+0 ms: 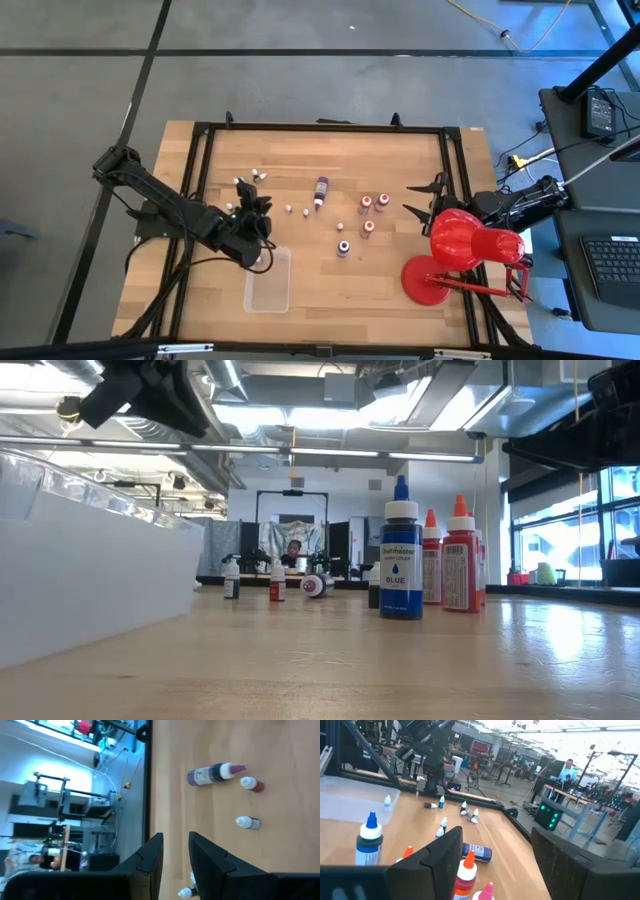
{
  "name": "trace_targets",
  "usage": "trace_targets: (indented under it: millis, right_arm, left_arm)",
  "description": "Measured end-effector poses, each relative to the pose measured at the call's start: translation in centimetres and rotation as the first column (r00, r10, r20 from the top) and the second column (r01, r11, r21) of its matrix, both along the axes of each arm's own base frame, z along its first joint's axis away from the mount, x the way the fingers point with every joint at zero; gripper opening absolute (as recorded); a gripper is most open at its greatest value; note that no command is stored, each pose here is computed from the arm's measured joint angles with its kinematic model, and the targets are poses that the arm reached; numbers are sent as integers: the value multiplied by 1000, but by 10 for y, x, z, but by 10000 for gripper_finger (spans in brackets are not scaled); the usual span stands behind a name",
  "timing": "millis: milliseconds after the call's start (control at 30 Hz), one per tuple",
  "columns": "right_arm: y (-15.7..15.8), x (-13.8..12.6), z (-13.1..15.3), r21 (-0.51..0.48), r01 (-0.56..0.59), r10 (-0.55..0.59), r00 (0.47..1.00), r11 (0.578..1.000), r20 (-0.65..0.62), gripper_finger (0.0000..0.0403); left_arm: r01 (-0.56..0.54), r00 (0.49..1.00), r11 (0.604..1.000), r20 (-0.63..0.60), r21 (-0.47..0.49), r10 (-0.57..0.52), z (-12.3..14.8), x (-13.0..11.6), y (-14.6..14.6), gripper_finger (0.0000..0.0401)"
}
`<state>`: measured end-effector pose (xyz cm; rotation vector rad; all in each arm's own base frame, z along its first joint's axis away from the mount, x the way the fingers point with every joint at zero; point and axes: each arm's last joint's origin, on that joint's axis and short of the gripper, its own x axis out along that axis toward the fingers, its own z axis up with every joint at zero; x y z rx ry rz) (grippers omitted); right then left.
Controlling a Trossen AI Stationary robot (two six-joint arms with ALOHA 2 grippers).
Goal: Pick & Place food coloring
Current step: Put the small red food coloring bottle into the bin
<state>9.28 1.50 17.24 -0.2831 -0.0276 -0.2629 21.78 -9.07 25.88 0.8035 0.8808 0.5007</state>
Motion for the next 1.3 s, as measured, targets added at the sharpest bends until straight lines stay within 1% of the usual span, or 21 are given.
trace_targets:
  millis: [100,200,367,400,433,500,567,633,700,800,867,933,1033,1167,1233,1300]
  right_arm:
    - [0,0,0,1,-2,2,1000,1000,0,239]
    - [0,0,0,-4,-2,2,1000,1000,-1,239]
    - [0,0,0,-4,-2,2,1000,1000,0,239]
    - [0,0,0,10,-3,3,1000,1000,3,239]
    - [0,0,0,47,-10,9,1000,999,13,239]
    - [1,0,0,112,-46,42,999,993,31,239]
    - [3,1,0,143,-118,113,993,983,43,239]
    - [5,1,0,160,-197,191,980,967,50,239]
    - [7,1,0,213,-258,250,966,942,66,239]
    - [9,1,0,340,-319,302,948,885,103,239]
    - [9,1,0,403,-341,320,940,849,122,239]
    - [9,1,-1,429,-340,321,940,837,119,239]
    - [9,1,-1,437,-335,315,942,835,119,239]
    - [9,1,-1,441,-338,319,940,831,119,239]
    - [9,1,-1,442,-339,320,940,831,120,239]
    - [9,1,-1,461,-339,318,940,820,125,239]
  left_arm:
    - [2,1000,997,-4,-71,-2,-1,0,-1,88]
    - [-15,1000,991,23,-133,19,-2,1,-2,88]
    - [-6,1000,979,19,-204,10,-3,1,-4,88]
    - [-2,1000,974,23,-227,8,-3,2,-5,88]
    - [1,999,967,36,-256,9,-3,3,-6,88]
    - [16,998,945,62,-328,4,-2,7,-9,88]
    - [44,998,920,59,-389,-23,-2,9,-11,88]
    - [73,996,884,75,-461,-42,-2,12,-15,88]
    - [104,994,835,92,-540,-64,-1,14,-19,88]
    - [139,990,772,110,-621,-90,1,17,-23,88]
    - [140,989,752,127,-645,-75,1,18,-24,88]
    - [134,989,751,135,-647,-60,2,18,-24,90]
    - [131,989,757,134,-641,-58,1,19,-23,100]
    - [118,991,742,130,-660,-41,1,19,-22,126]
    - [121,991,745,128,-656,-49,1,19,-22,142]
    - [124,991,755,113,-644,-67,0,18,-22,158]
